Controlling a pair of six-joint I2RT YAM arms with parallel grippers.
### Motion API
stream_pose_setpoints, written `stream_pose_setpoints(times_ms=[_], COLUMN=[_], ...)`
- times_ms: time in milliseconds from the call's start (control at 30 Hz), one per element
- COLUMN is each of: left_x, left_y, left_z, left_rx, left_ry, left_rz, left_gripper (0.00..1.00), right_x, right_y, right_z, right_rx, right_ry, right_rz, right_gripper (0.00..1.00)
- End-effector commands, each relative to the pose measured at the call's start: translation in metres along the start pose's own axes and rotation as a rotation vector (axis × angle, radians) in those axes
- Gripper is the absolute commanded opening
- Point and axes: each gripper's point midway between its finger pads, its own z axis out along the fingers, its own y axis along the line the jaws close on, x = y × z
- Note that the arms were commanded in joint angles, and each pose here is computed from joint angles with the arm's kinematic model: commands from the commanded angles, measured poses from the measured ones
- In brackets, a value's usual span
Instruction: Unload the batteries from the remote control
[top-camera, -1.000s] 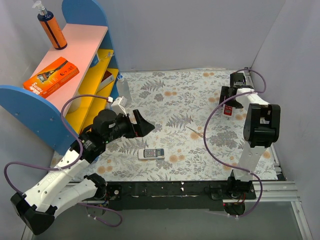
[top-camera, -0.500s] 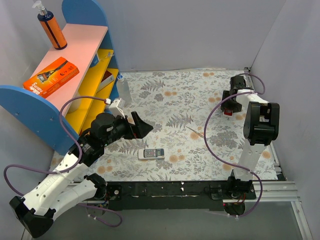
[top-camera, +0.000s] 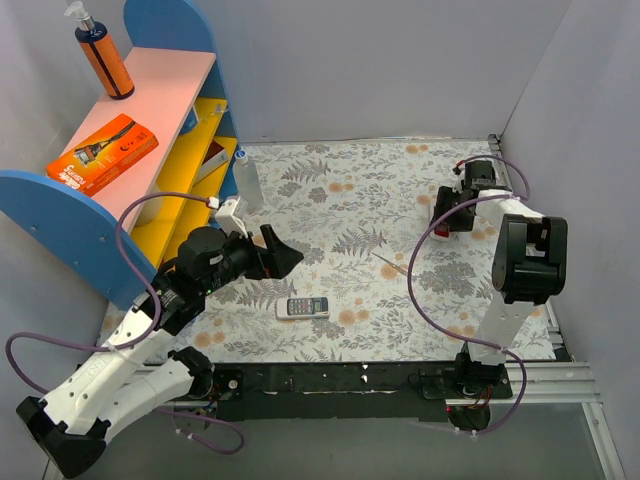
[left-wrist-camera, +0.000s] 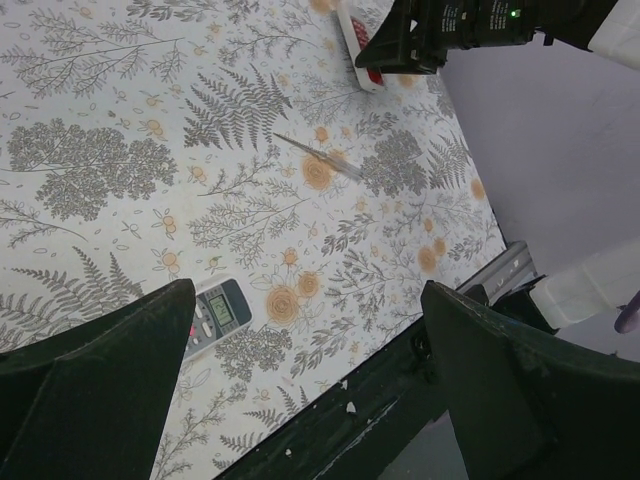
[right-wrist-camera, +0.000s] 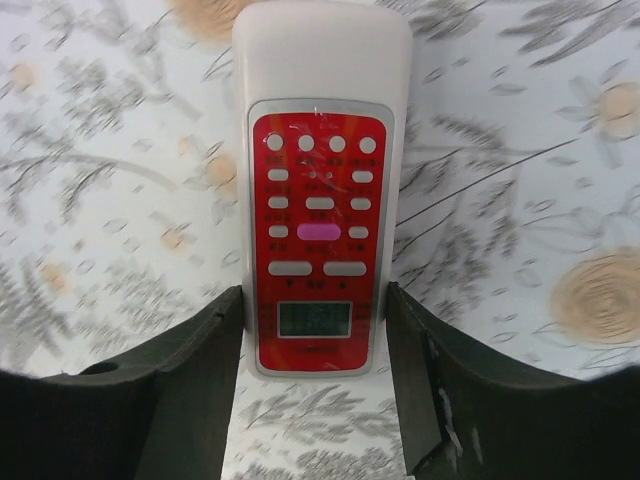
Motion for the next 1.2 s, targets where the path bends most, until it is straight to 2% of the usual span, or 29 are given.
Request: stream_pose_setpoints(times_ms=[0, 233, 333, 667, 733, 767, 933, 1167], left_x=[0.002, 0.002, 0.001, -0.004, -0.005, -0.012, -0.021, -0.026], left_y=[-0.010, -0.019, -0.023, -0.045, -0.050, -0.056, -0.073, -0.092], left_z=[0.000, 0.015, 0.027, 0.073, 0.078, 0.079, 0.079, 0.075], left_rx=[0.061, 0.104, 0.121, 0.218, 0.243, 0.270, 0.367, 0.503], left_ry=[0.003, 0.019, 0.021, 0.059, 0.057, 0.030, -0.005, -0.037], left_rz=[-0.005, -0.042, -0.058, -0.114, -0.117, -0.114, -0.140, -0.160], left_gripper=[0.98, 0.98, 0.98, 0.97, 0.98, 0.98, 0.98, 0.98], right_x=[-0.010, 0.006, 0.010, 0.066, 0.077, 0.080, 0.091, 0.098], right_y=[0.055, 0.131, 0.151, 0.245, 0.256, 0.259, 0.268, 0.274], right_z=[-0.036, -0.092, -0.115, -0.212, -0.238, -0.248, -0.298, -0.323], right_rx=[-0.294, -0.737, -0.842, -1.247, -1.326, -1.366, -1.495, -1.576], right_ry=[-0.096, -0.163, -0.194, -0.176, -0.186, -0.231, -0.293, -0.305], right_rz=[0.031, 0.087, 0.063, -0.153, -0.198, -0.229, -0.232, -0.238], right_gripper=[0.50, 0.49, 0.49, 0.48, 0.48, 0.48, 0.48, 0.48])
